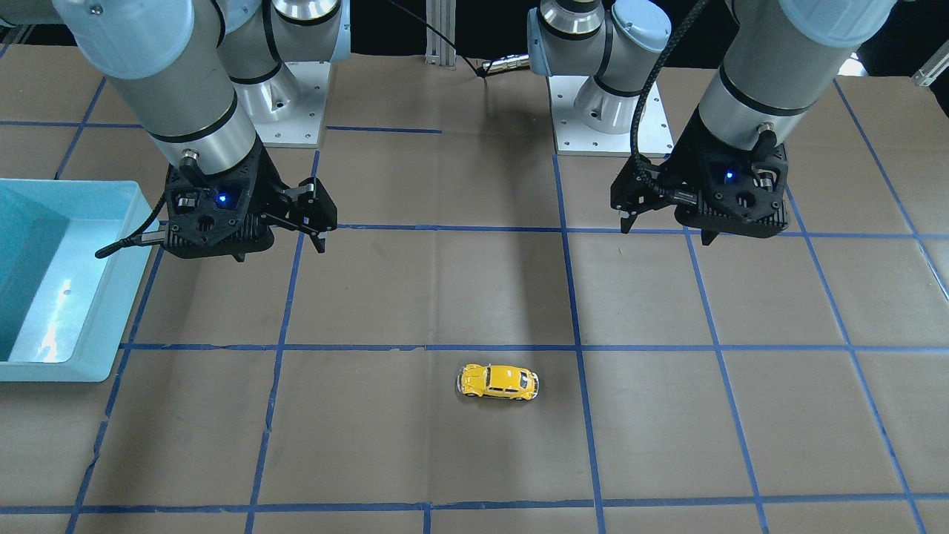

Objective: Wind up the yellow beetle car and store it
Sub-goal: 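Open the left gripper, release the car, and raise the left arm, then move the right gripper over the yellow car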

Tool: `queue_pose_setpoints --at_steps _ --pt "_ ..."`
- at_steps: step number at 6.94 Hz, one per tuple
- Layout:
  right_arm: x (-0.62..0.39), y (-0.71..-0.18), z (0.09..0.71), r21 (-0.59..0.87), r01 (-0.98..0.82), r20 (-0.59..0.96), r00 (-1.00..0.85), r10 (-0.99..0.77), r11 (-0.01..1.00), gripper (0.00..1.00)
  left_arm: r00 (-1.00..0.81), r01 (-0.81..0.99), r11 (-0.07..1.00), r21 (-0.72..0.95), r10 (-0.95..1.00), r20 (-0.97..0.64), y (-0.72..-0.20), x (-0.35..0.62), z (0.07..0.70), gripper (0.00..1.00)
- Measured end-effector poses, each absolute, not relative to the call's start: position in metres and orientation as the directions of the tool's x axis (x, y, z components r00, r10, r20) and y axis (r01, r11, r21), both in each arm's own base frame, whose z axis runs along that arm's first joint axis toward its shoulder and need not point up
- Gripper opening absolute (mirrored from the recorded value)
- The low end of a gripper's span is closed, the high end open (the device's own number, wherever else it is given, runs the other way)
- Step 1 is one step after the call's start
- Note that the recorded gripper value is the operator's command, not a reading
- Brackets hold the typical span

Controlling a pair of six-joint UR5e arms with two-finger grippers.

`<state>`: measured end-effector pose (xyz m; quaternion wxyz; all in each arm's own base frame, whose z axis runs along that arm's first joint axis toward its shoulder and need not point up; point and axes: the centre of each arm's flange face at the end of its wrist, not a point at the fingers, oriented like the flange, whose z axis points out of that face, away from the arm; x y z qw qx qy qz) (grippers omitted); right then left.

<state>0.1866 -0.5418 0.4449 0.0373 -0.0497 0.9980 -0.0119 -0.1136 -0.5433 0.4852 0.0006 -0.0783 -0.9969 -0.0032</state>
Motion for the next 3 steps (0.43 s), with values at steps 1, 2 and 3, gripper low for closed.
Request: queue_pose_setpoints --at_steps 1,2,3 --pt "0.1859 -0.5423 0.4456 -0.031 -0.098 -0.067 -0.993 -0.099 0.995 1.0 -0.988 0.156 0.988 0.007 0.156 0.001 -0.543 -0.1136 0.485 1.0" --pt "0.1841 -0.5429 0.4464 -0.034 -0.096 -0.048 -0.994 -0.097 0.995 1.0 -0.988 0.157 0.988 0.006 0.157 0.001 -0.5427 -0.1136 0.4852 1.0" --pt "0.1817 -0.5432 0.4467 -0.035 -0.092 -0.024 -0.995 -0.093 0.995 1.0 -0.988 0.157 0.988 0.006 0.157 0.001 -0.5422 -0.1136 0.4855 1.0"
